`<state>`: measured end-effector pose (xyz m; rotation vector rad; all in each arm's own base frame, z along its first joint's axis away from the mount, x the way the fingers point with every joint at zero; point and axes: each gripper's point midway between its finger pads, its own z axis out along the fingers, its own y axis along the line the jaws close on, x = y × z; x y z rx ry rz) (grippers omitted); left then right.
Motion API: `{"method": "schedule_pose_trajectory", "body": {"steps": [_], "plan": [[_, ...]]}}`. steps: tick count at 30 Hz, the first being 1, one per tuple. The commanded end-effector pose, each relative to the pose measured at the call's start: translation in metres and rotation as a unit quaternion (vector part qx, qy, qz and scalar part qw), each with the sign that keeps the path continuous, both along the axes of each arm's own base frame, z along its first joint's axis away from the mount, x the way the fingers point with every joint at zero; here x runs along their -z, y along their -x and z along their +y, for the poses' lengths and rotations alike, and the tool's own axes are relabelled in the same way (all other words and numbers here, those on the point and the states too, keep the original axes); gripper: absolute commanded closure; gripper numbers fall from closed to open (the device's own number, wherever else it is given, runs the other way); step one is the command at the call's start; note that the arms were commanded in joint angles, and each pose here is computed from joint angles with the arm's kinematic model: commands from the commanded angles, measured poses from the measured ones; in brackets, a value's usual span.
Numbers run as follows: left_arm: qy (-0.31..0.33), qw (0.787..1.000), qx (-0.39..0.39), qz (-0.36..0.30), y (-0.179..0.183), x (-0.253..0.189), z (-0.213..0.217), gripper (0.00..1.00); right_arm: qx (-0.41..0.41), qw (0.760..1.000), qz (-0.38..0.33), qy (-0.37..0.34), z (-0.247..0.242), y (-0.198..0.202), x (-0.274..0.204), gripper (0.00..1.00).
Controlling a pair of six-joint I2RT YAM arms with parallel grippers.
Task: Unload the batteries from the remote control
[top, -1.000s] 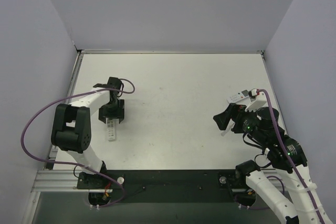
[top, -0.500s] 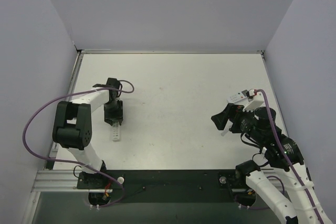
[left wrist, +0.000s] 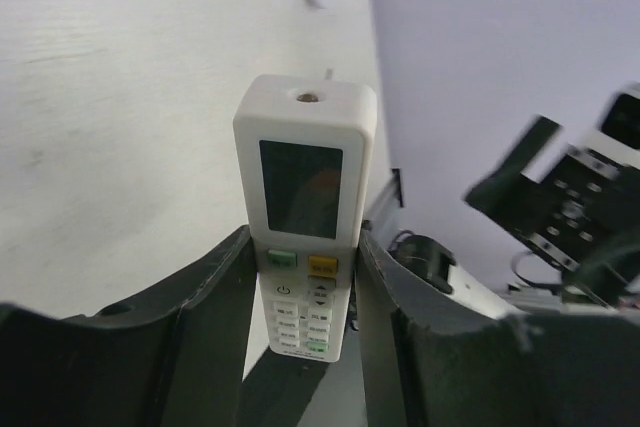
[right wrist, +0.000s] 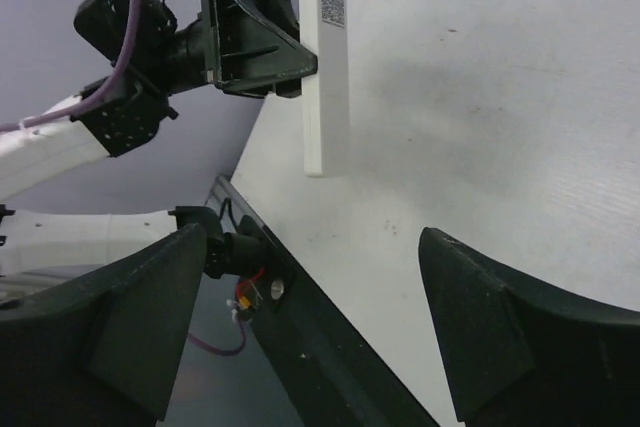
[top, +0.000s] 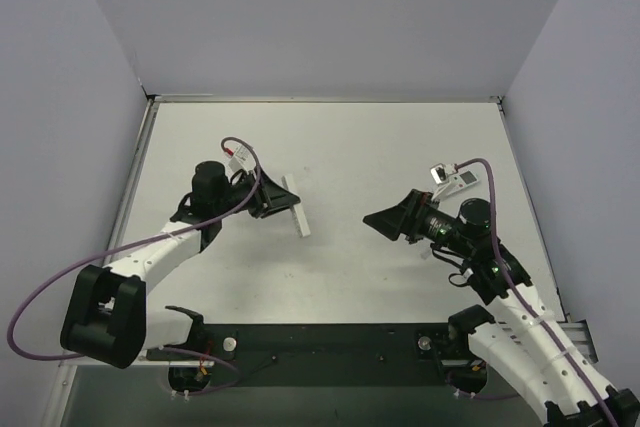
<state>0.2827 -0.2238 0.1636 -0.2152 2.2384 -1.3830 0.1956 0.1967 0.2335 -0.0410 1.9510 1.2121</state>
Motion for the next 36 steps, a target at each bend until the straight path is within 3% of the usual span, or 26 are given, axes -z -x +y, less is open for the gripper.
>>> {"method": "schedule_pose_trajectory", "body": {"steps": [1,4,11,21,23,24,27,29,31,32,33,36], "plan": [[0.177,0.974,0.083,-0.118,0.026,-0.101,-0.044,1.0,-0.082,0.988,-0.05,-0.121,0.035,0.002,-0.045,0.22],[0.205,0.963,0.113,-0.135,0.044,-0.114,-0.062,1.0,-0.115,0.983,-0.061,-0.128,0.051,0.008,-0.048,0.27],[0.271,0.933,0.165,-0.169,0.07,-0.148,-0.087,1.0,-0.18,0.977,-0.043,-0.11,0.081,0.022,-0.039,0.27],[0.279,0.929,0.169,-0.176,0.07,-0.152,-0.096,1.0,-0.187,0.973,-0.05,-0.125,0.088,0.029,-0.042,0.66],[0.28,0.929,0.166,-0.175,0.069,-0.153,-0.096,1.0,-0.187,0.973,-0.05,-0.124,0.087,0.031,-0.041,0.9],[0.277,0.931,0.164,-0.169,0.068,-0.152,-0.096,0.73,-0.188,0.973,-0.056,-0.121,0.087,0.031,-0.042,1.0],[0.257,0.941,0.144,-0.169,0.06,-0.149,-0.094,0.28,-0.181,0.977,-0.054,-0.102,0.083,0.031,-0.038,1.0],[0.219,0.956,0.128,-0.148,0.053,-0.134,-0.093,0.25,-0.157,0.985,-0.049,-0.056,0.077,0.025,-0.025,1.0],[0.171,0.959,0.124,-0.192,0.049,-0.139,-0.092,0.2,-0.138,0.988,-0.066,-0.016,0.069,0.019,-0.017,1.0],[0.132,0.971,0.123,-0.158,0.05,-0.121,-0.093,0.2,-0.122,0.991,-0.054,0.009,0.064,0.016,-0.006,1.0],[0.101,0.972,0.111,-0.181,0.044,-0.119,-0.089,0.19,-0.117,0.991,-0.059,0.018,0.062,0.015,-0.008,1.0],[0.065,0.979,0.093,-0.166,0.038,-0.113,-0.085,0.18,-0.105,0.99,-0.062,0.067,0.055,0.011,0.002,1.0]]}}
